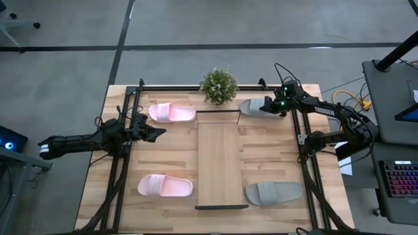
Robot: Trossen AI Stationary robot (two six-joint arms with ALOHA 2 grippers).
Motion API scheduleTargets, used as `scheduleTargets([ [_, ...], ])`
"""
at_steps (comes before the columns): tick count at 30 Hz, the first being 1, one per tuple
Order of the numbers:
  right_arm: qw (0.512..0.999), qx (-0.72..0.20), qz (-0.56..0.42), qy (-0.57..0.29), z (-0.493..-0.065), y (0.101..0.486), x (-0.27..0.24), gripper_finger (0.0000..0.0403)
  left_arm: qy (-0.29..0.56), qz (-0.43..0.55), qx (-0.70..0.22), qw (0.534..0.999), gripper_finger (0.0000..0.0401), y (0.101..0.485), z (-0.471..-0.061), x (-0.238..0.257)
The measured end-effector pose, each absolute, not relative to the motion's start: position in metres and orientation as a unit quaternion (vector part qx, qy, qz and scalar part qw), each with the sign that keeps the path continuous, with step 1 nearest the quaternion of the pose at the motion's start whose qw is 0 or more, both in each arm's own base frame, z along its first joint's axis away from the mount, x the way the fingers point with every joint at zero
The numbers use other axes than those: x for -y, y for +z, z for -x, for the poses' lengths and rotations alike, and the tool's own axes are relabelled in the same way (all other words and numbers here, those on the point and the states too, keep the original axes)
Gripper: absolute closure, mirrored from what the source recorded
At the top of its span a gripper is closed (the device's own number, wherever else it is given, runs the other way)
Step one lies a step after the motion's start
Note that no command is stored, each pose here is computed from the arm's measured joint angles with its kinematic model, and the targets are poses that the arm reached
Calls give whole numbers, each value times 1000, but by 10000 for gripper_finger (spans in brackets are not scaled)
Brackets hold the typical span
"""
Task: Pick and place slides into the shelf
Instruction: Put the top gray slide on the shelf
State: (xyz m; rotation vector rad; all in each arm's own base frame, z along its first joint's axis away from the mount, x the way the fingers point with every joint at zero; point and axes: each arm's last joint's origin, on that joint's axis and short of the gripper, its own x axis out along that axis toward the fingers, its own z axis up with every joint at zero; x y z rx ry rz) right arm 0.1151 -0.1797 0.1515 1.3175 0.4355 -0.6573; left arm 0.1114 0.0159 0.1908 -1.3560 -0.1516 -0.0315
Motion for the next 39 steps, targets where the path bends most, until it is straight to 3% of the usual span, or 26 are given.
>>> scheduleTargets([
  [8, 723, -188, -595, -297, -116, 158, 181, 392, -10, 616, 66, 785, 401, 189, -112, -16],
  [24, 739, -180, -566, -317, -113, 209, 180, 394, 31, 600, 59, 797, 401, 182, -116, -18],
  [39, 785, -171, -503, -318, -96, 278, 149, 394, 33, 599, 56, 798, 401, 182, -117, -18],
])
